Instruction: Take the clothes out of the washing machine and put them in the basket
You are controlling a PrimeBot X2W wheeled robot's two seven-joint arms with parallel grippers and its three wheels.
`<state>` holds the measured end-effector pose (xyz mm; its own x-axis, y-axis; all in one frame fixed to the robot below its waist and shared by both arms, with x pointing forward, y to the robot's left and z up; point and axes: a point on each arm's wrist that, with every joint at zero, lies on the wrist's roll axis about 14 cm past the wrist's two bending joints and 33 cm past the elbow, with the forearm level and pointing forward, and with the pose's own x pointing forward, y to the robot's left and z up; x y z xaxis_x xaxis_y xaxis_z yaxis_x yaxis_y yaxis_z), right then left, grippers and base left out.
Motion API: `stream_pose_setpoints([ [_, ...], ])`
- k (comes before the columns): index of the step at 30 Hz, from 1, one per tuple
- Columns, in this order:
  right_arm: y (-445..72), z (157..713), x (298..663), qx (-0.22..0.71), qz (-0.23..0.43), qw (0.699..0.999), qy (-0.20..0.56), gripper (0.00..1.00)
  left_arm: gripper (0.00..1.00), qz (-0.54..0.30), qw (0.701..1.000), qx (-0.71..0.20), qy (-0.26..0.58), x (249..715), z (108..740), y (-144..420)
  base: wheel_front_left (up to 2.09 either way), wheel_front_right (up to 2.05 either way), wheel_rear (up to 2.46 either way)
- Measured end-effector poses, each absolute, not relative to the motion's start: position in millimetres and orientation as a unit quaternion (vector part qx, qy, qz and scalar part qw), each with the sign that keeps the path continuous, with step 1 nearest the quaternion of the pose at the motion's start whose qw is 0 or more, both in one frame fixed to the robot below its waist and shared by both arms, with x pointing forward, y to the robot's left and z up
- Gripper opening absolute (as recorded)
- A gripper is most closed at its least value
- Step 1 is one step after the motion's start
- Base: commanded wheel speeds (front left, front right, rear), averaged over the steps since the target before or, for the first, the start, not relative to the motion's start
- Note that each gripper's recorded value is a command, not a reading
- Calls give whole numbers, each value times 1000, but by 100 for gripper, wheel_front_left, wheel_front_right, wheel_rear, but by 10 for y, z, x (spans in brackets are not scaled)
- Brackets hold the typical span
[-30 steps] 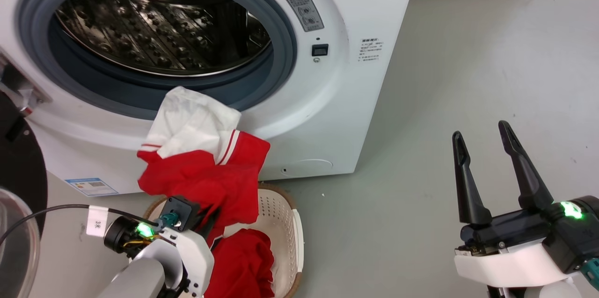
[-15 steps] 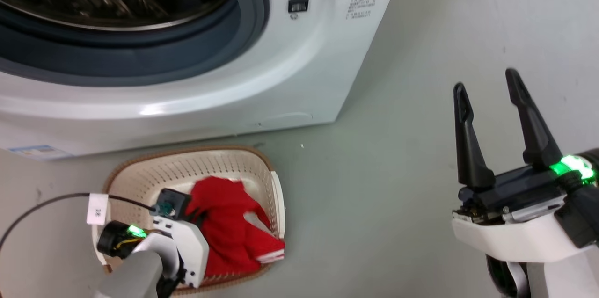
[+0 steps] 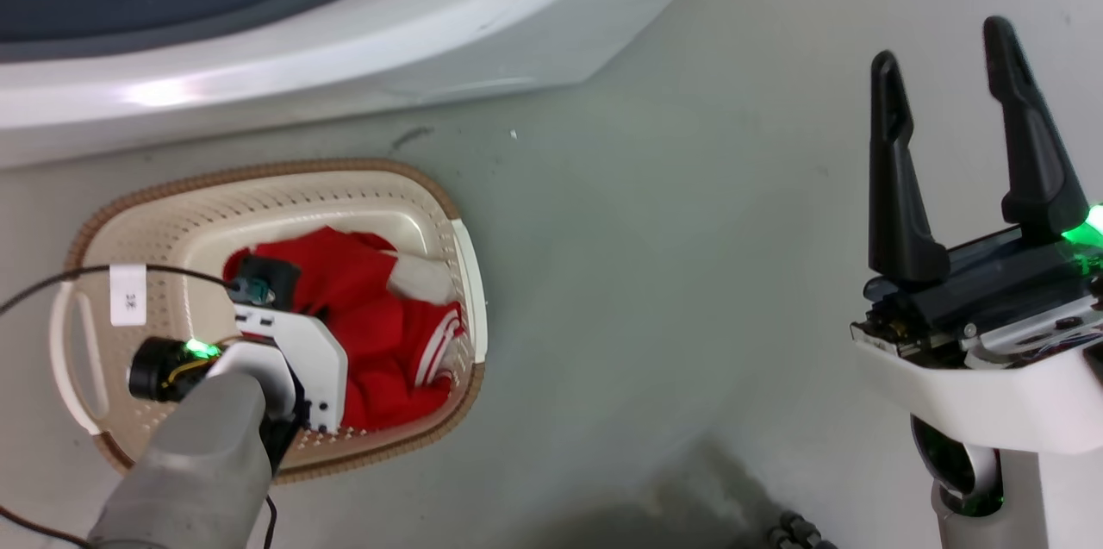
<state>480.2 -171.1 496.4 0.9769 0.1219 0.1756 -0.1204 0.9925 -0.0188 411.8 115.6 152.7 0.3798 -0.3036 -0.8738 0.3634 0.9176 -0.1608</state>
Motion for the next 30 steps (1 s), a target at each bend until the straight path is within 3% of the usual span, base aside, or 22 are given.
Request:
stream_pose_setpoints([
  [13, -1762, 4317, 4992, -4, 58, 998, -26, 100, 0, -179, 797, 66, 573, 4092, 897, 1235, 0, 0, 0],
  [14, -1766, 4309, 4993, -4, 57, 998, -25, 100, 14, -179, 796, 66, 574, 4086, 886, 1234, 0, 0, 0],
  [15, -1773, 4308, 4992, -4, 56, 998, -25, 100, 67, -179, 798, 69, 572, 4095, 888, 1234, 0, 0, 0],
  [16, -1778, 4311, 4991, -4, 55, 998, -25, 100, 100, -185, 799, 75, 567, 4112, 902, 1231, 0, 0, 0],
  [24, -1787, 4523, 4936, -3, 53, 998, -42, 100, 100, -199, 823, 73, 527, 4192, 1180, 1144, 0, 0, 0],
  [30, -1773, 4741, 4786, -8, 51, 997, -55, 100, 100, -182, 867, 36, 463, 4339, 1614, 1045, 0, 0, 0],
])
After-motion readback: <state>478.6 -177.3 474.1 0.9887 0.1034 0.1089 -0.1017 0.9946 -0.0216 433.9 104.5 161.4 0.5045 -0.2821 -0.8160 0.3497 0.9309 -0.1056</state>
